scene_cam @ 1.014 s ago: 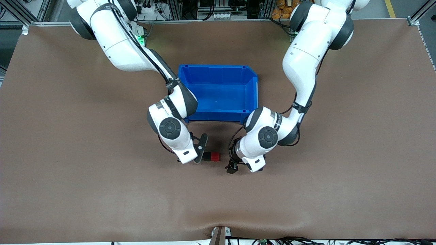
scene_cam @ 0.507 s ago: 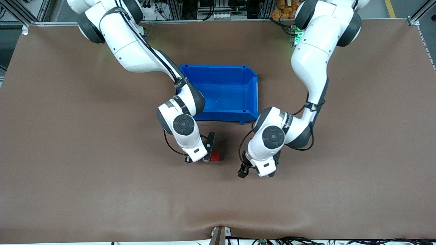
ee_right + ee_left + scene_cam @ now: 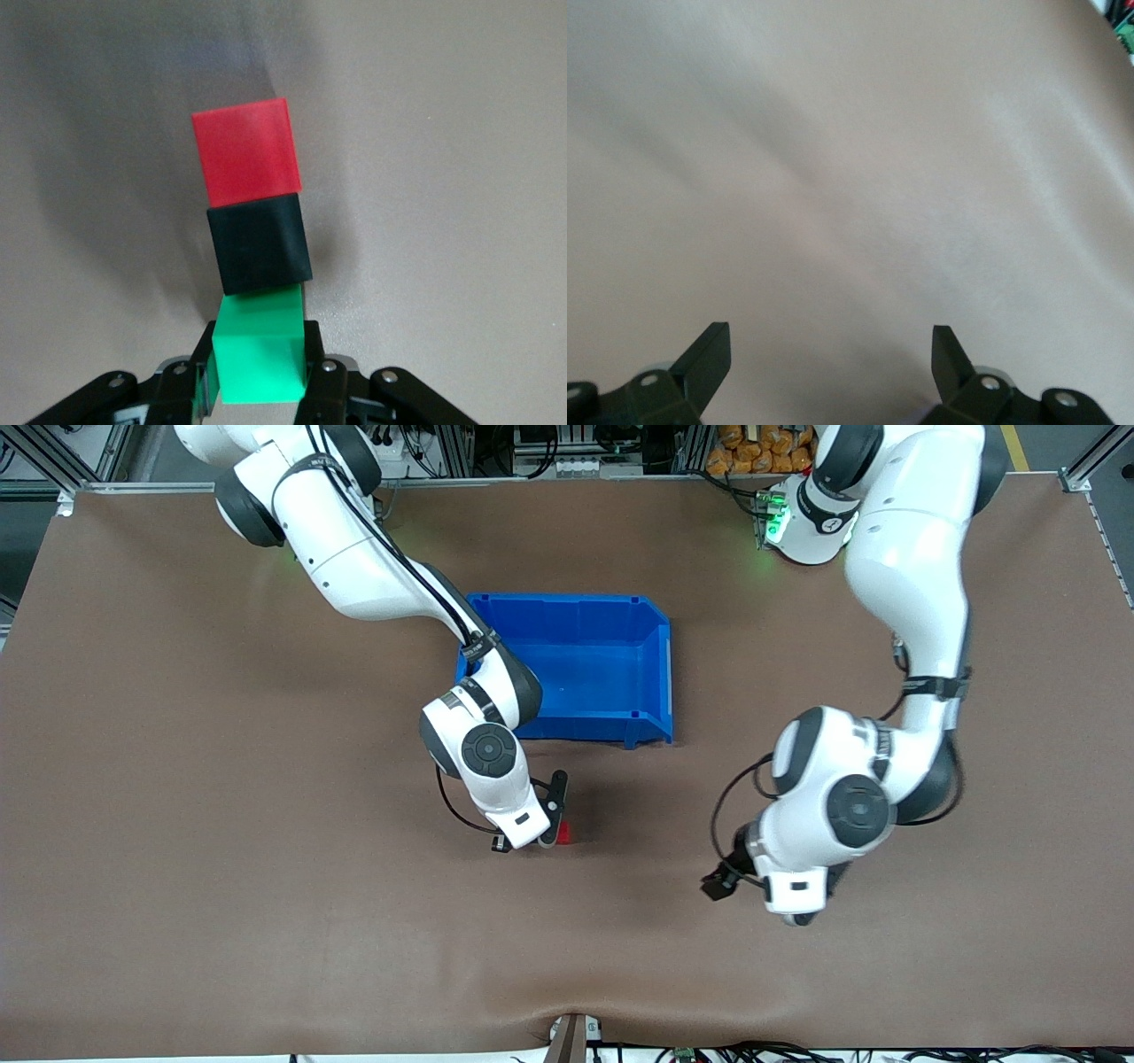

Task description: Attach green and red cubes to black cube

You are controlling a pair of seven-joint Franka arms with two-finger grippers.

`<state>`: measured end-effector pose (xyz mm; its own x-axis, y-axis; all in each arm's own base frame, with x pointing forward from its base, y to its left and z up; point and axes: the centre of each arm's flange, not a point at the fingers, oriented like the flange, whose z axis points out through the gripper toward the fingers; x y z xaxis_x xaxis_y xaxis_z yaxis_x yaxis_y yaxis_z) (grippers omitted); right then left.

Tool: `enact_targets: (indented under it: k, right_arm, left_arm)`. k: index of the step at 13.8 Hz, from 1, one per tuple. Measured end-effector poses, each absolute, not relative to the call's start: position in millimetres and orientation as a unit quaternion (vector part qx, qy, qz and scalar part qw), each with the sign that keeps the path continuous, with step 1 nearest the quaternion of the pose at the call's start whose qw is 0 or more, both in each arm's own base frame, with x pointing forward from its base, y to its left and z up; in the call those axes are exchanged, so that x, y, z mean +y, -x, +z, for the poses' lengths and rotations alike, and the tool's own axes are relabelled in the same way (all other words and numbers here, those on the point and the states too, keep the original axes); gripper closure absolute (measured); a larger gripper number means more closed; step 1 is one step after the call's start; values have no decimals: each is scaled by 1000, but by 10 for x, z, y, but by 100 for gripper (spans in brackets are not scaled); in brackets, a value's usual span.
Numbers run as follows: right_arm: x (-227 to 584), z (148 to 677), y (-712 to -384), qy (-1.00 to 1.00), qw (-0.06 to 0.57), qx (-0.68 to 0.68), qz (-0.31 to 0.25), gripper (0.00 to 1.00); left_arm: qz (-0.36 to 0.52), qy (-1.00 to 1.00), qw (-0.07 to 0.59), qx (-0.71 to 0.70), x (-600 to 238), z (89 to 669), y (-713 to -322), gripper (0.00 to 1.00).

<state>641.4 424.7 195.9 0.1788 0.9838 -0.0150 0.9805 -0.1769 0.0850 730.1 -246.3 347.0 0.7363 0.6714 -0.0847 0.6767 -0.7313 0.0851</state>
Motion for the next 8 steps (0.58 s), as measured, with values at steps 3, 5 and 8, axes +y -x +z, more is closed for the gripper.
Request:
enact_targets:
  k: [3,5,8]
  right_arm:
    - [4253,1960,-6423,-766,39,641,26,61]
    - [4264,1953,-6437,-766,40,641,35,56]
    - [4273,1883,-6442,-765,40,642,42,23]
  left_arm:
    - [-8,-958,33,286,-1933,4064,-7309,0]
    - [6,-972,7,236,-1650,4444,-7256,0]
    - [14,-982,-20,188,-1396,5022,-7078,0]
